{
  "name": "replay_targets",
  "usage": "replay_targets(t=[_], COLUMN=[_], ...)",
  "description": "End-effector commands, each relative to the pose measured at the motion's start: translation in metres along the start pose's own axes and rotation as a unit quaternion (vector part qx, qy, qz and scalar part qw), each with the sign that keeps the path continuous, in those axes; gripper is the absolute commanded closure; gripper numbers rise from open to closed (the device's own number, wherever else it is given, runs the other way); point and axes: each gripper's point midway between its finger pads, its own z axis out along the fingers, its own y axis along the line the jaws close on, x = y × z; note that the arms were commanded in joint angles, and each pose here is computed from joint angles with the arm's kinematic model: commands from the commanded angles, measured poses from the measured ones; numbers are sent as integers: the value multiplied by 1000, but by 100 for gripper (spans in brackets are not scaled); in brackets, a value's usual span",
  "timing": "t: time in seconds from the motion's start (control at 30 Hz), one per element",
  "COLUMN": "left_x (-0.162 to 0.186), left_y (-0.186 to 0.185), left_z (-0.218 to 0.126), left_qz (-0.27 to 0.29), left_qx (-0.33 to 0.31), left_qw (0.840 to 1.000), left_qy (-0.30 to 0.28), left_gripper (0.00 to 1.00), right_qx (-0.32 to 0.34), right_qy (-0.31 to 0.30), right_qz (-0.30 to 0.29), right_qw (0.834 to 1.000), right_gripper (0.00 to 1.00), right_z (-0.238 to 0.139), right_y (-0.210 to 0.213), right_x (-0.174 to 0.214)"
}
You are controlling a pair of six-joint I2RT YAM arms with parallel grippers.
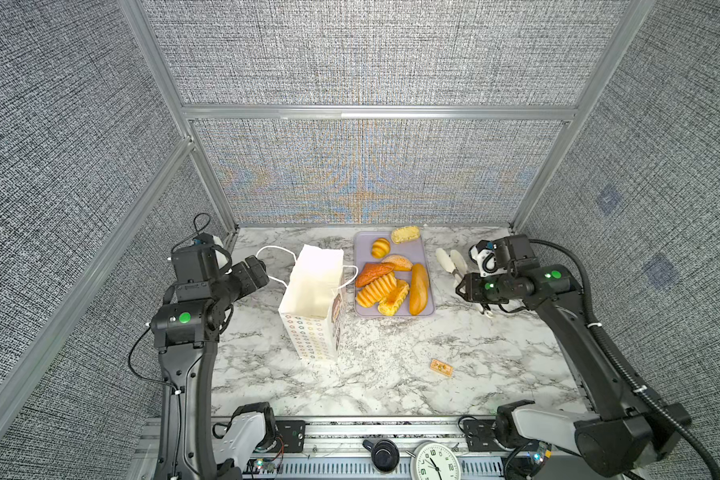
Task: Place the fake bread into the paper bag
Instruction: 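Lift the tongs with the right gripper and swing them over the tray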
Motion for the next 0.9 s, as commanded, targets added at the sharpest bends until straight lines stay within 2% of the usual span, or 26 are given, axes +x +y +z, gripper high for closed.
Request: replay_targets(t=[0.0, 0.33, 0.7, 0.87], left_x=[11, 13, 45, 48], left_y=[-3, -10, -25, -38], left_z=[-1, -8, 0, 9], left_qz=[23, 53, 61, 57], left_qx=[10, 28, 98, 136], left_qw=[999, 997, 990, 985], left_qy=[32, 39, 80, 86], left_gripper=[8, 9, 12, 15], right_qx=[-16, -11, -21, -23], right_qy=[18, 44, 66, 67], right_qz=[-22, -30, -20, -17], right_qw=[999, 999, 997, 997], right_gripper=[56, 56, 55, 54], right_z=[2, 27, 48, 49], right_y=[12, 14, 14, 15], right_x=[3, 3, 13, 15])
